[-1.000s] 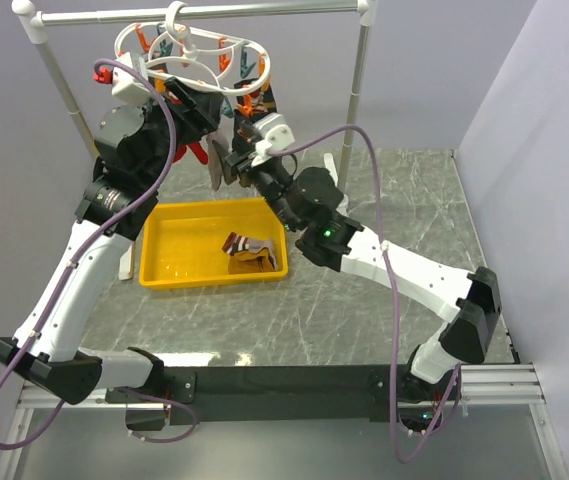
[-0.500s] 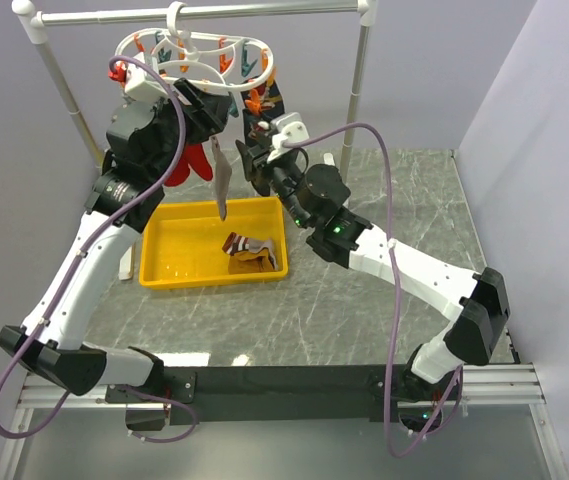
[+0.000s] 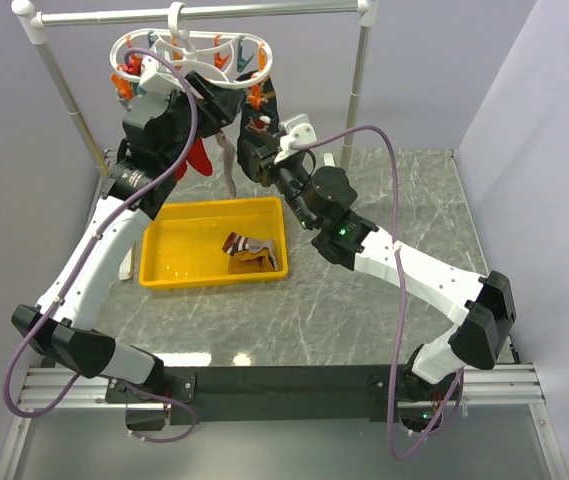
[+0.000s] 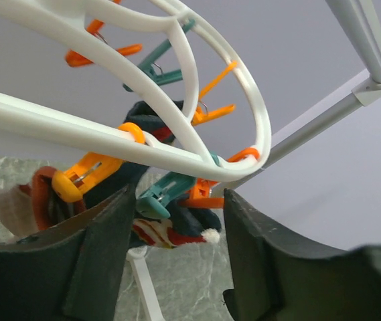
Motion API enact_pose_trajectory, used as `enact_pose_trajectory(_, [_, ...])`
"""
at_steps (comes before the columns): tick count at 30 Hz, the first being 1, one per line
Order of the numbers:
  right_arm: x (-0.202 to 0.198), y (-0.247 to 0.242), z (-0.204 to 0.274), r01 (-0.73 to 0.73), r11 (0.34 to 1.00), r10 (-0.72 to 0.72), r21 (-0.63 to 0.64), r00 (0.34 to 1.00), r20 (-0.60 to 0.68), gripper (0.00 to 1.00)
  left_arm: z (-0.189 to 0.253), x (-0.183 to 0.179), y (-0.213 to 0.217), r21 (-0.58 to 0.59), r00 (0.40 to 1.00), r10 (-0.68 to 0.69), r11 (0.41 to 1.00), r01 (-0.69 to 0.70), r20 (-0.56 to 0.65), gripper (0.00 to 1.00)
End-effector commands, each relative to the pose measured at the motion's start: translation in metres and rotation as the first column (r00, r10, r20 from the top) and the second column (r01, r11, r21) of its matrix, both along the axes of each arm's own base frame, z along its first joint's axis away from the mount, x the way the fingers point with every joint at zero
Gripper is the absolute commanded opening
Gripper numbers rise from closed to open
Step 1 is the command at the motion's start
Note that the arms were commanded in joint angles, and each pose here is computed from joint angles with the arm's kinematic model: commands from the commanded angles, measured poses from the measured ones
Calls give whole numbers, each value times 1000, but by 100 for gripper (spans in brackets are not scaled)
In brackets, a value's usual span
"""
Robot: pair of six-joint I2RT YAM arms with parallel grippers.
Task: Clip the socks to the hanger
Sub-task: Open the clamp at the hanger.
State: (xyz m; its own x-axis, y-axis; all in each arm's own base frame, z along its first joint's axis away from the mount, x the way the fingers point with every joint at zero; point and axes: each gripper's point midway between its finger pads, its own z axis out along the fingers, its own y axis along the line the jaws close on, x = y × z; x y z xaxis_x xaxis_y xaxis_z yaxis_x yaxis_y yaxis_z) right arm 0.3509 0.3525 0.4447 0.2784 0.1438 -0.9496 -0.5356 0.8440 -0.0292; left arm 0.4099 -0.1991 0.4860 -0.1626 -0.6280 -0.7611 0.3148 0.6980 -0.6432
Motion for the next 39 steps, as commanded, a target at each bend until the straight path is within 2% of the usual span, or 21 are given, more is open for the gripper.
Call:
enact_pose_trajectory(1, [0, -6, 24, -5, 997, 2, 76, 999, 46, 48, 35, -5, -3, -50, 995, -30, 998, 35, 92, 58])
enact_pose_trajectory(6, [6, -2, 30, -39, 995, 34, 93, 998, 59, 47, 35, 1, -5, -36, 993, -27, 999, 32, 111, 42])
enact_pose_trajectory(15, [13, 14, 34, -144, 983, 137, 115, 988, 65, 46, 50, -6, 3, -16, 986, -12, 1000, 14, 168, 33])
enact_pose_trajectory(20, [19, 21, 35, -137, 987, 131, 83, 988, 80, 46, 47, -5, 7, -16, 987, -10, 1000, 13, 158, 30])
enact_pose_trajectory(27, [39, 24, 32, -73, 995, 67, 67, 995, 78, 46, 48, -7, 11, -4, 986, -1, 1000, 1, 166, 34])
enact_pose_trajectory(39, [64, 23, 28, -11, 995, 3, 103, 997, 81, 47, 47, -5, 18, 9, 986, 26, 1000, -28, 164, 35])
